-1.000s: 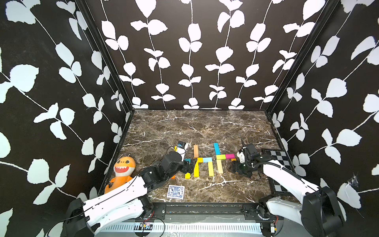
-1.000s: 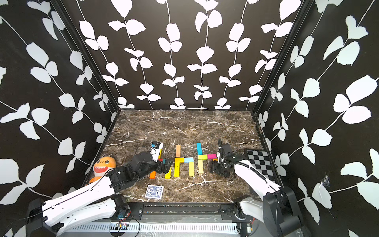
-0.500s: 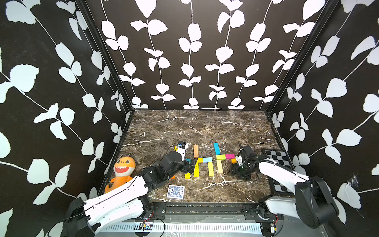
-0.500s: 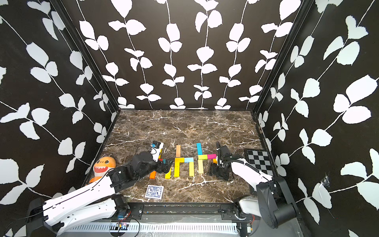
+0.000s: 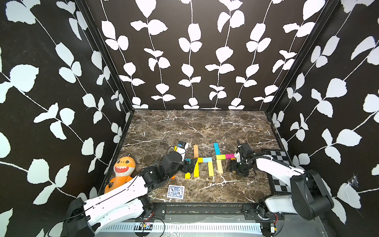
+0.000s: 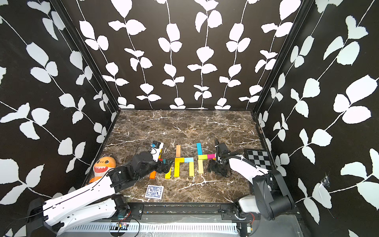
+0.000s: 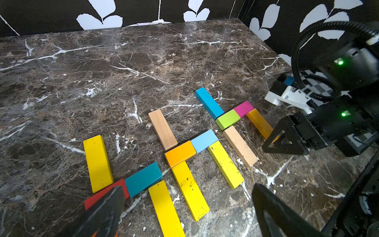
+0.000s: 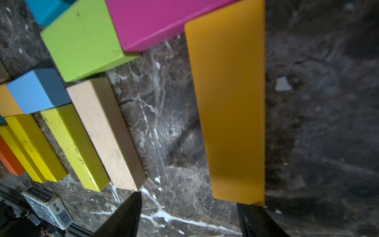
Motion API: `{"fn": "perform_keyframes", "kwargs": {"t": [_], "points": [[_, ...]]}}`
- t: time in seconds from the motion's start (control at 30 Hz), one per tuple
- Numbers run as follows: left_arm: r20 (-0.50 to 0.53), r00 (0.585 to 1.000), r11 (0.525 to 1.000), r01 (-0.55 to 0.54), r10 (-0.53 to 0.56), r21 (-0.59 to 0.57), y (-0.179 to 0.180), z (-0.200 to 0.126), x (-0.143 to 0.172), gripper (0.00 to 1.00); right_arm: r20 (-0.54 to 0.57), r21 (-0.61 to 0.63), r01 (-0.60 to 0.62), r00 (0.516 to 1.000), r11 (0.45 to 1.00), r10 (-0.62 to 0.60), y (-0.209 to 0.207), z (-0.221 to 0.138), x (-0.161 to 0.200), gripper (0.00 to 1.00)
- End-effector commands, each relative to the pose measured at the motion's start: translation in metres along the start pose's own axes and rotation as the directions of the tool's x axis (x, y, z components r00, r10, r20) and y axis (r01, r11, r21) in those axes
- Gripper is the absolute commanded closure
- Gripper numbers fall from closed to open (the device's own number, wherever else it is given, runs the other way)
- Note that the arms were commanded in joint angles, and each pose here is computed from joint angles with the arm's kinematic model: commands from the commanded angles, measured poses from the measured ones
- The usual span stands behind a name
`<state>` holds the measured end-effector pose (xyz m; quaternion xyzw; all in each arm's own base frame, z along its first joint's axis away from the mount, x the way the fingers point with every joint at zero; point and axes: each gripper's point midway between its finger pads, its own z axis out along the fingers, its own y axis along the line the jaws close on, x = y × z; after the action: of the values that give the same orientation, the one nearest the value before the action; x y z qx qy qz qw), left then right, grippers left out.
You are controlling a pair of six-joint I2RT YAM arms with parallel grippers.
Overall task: Assemble the letter h with building blocks
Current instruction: Assemble the building block at the center of the board.
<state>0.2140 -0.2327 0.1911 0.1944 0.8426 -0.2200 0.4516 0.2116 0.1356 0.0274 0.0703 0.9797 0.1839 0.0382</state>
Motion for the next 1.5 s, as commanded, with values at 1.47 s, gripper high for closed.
{"fn": "perform_keyframes", "kwargs": {"t": [1.47], "points": [[-0.084, 0.996, 0.574, -0.056, -0.024, -0.817, 0.328, 0.043, -0.039, 0.01, 0.759, -0.055, 0.038, 0.65, 0.998, 0.017, 0.045, -0.113, -0.154, 0.01]]}}
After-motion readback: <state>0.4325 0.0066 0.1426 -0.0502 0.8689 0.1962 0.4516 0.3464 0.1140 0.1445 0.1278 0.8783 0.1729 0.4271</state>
